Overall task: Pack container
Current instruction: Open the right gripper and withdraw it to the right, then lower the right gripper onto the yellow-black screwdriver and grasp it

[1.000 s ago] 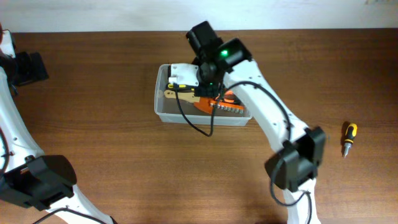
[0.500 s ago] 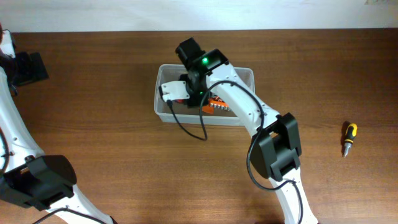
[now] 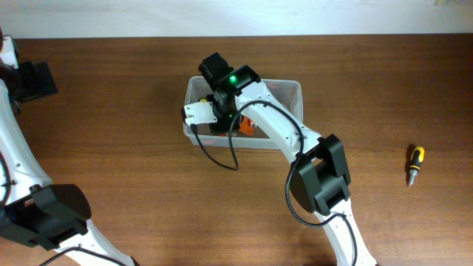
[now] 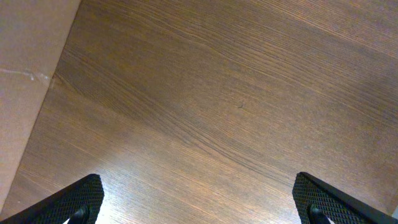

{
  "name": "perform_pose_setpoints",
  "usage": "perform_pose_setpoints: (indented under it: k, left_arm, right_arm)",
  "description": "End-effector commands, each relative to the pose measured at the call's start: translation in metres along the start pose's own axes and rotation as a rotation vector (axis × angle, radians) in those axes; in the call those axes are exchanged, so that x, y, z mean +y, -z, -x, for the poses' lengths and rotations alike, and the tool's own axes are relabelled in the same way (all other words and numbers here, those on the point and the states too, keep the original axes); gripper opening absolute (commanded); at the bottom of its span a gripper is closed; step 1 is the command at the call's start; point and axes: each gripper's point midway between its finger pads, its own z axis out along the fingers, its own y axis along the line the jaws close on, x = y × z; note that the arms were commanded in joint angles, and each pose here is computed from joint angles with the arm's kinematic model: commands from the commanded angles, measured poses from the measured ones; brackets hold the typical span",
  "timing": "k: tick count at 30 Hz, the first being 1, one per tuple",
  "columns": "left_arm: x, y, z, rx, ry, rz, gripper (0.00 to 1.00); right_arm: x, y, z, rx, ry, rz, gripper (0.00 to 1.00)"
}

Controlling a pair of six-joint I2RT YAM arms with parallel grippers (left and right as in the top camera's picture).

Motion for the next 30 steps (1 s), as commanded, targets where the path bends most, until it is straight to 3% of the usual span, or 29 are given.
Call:
perform_pose_setpoints:
  k: [1, 5, 10, 15, 19, 23, 30]
  left_arm:
    - [0.002, 0.015, 0.004, -0.041, 0.015, -0.003, 0.99]
    - [0.002, 0.015, 0.004, -0.041, 0.015, -0.003, 0.99]
    - [0.002, 0.015, 0.004, -0.041, 0.015, -0.003, 0.99]
    - [0.002, 0.015, 0.004, -0.041, 0.015, -0.003, 0.99]
    - [0.002, 0.015, 0.004, -0.041, 0.015, -0.003, 0.99]
    - [0.002, 0.015, 0.004, -0.041, 0.015, -0.003, 0.99]
    - [0.002, 0.015, 0.004, -0.041, 0.015, -0.003, 0.99]
  right_arm:
    - [-0.023, 0.031, -0.001, 0.043, -0.133, -0.119, 0.99]
    - [-0.051, 0.096, -0.014, 0.088, -0.334, -0.298, 0.99]
    - [-0.078, 0.212, -0.061, 0.049, -0.791, -0.599, 0.99]
    - [-0.064, 0.322, -0.147, 0.007, -1.059, -0.797, 0.99]
    - [-0.028, 0.388, -0.250, 0.005, -1.406, -0.948, 0.99]
    - [0.048, 0.397, -0.350, 0.128, -1.800, -0.907, 0.99]
    - [0.149, 0.318, -0.447, 0.158, -2.222, -0.531, 0.99]
